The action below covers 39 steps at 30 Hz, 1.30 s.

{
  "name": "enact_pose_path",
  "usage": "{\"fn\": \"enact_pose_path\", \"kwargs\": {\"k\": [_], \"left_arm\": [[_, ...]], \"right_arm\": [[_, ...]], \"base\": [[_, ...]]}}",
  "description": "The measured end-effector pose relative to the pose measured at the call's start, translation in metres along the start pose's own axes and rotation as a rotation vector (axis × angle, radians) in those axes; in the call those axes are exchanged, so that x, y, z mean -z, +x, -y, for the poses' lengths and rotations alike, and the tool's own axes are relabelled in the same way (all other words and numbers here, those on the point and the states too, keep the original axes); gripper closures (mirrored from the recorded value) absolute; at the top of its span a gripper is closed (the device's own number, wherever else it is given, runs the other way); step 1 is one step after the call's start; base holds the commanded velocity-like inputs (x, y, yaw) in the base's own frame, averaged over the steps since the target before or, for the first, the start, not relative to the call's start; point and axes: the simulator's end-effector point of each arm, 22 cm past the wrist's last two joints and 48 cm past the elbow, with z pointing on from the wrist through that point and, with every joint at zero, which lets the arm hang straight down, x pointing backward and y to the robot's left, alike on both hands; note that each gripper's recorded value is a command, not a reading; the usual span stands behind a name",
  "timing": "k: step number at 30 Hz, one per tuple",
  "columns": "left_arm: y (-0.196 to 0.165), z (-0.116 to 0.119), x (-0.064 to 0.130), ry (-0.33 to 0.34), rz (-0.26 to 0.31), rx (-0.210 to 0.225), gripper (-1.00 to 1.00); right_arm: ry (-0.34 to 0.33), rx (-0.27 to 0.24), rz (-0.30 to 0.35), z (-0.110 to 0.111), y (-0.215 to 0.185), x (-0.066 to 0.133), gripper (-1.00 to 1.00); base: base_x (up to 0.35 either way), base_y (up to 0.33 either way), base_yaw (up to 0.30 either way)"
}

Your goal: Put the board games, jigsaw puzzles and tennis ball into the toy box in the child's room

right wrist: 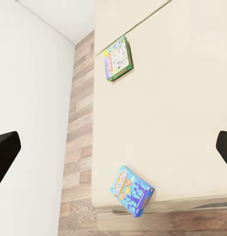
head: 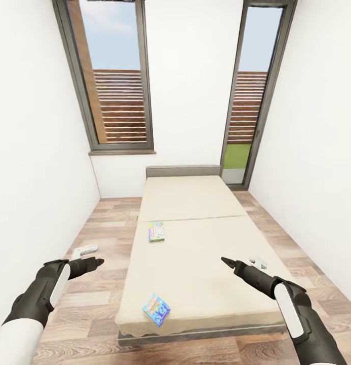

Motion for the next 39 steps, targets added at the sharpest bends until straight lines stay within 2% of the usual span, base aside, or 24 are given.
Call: {"fn": "enact_pose_path", "kwargs": {"k": [27, 39], "left_arm": [[-0.019, 0.006, 0.017, 0.012, 0.043, -0.001, -1.00], [-0.025, 0.008, 0.023, 0.016, 0.057, 0.000, -1.00]], "right_arm": [[-0.023, 0.021, 0.035, -0.017, -0.016, 0.011, -1.00], [-0.031, 0.027, 0.051, -0.022, -0.022, 0.014, -1.00]], "base": [[0.000, 0.018, 0.071], [0.000, 0.142, 0.053]]}}
